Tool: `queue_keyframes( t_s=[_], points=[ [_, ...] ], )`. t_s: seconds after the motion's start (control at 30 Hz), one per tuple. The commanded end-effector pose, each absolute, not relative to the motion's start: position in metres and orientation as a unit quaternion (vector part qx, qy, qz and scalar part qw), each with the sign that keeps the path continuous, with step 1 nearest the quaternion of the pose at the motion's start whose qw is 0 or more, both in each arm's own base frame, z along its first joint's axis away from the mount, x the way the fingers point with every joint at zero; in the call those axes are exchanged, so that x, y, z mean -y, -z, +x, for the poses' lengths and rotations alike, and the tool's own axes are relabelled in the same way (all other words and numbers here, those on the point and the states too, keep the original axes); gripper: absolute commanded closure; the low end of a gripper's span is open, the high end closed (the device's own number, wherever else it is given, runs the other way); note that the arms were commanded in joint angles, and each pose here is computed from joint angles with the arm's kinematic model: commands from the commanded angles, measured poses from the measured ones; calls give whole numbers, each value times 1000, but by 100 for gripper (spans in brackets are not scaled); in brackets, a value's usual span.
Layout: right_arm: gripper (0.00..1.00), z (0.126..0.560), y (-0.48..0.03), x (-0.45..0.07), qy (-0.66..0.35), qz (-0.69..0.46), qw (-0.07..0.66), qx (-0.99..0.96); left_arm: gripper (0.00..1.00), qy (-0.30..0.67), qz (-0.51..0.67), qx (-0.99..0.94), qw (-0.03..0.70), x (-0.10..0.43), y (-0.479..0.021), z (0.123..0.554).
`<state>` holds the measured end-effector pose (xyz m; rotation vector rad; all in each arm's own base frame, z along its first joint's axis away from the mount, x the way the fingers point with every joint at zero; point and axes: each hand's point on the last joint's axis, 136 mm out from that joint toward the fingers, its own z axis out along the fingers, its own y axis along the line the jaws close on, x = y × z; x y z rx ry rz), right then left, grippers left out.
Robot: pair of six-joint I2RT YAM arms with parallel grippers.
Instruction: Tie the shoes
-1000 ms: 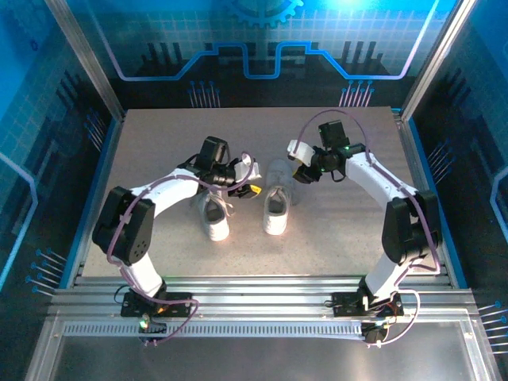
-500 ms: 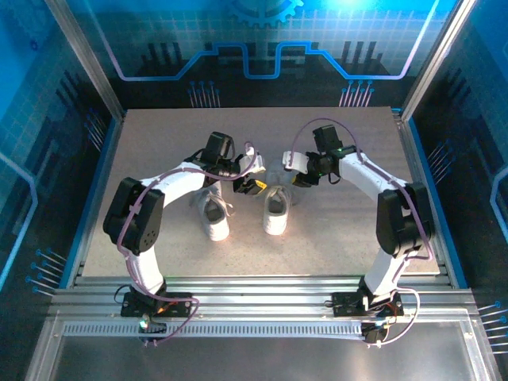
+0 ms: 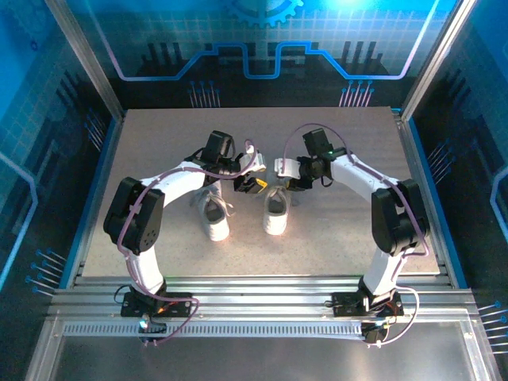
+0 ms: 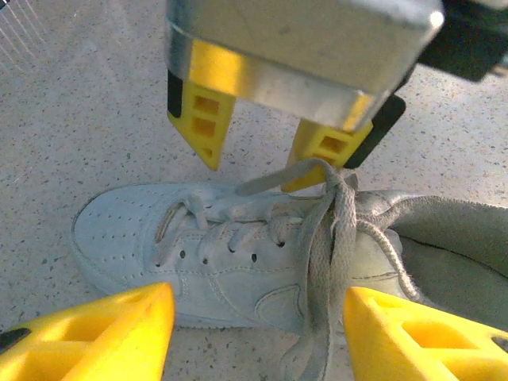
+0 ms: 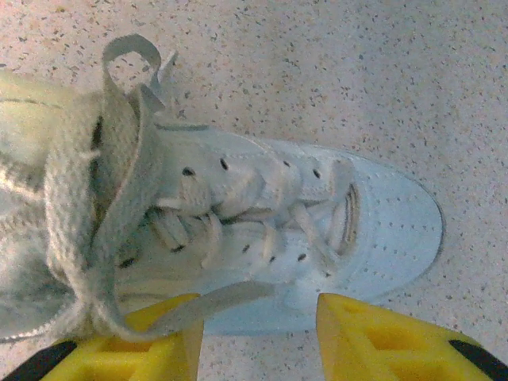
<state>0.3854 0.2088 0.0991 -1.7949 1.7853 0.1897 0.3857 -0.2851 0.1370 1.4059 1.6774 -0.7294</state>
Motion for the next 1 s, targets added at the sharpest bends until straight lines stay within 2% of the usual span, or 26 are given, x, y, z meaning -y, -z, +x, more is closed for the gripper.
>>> queue_keyframes(
  t_s=[0.0, 0.23, 0.37, 0.47, 0.63, 0.7, 0.97],
  points=[
    [59, 373, -87, -214, -86, -686, 285, -664, 41, 307, 558, -653, 409, 290, -144, 384],
    [57, 358, -84, -206, -80, -680, 291, -668, 41, 307, 560, -652, 408, 289, -144, 380],
    [59, 363, -89, -209, -73, -676, 306, -666, 41, 310, 561, -651, 407, 290, -145, 379],
    [67, 369, -94, -211, -62, -676, 320, -661, 41, 309, 562, -651, 406, 290, -146, 379],
    [93, 375, -100, -211, -41, -672, 344, -655, 41, 311, 567, -652, 395, 292, -141, 373],
    [100, 376, -103, -209, -30, -667, 353, -655, 40, 312, 568, -653, 392, 293, -139, 373],
    [100, 375, -115, -196, -9, -637, 381, -670, 41, 326, 532, -675, 395, 299, -153, 391]
  ],
)
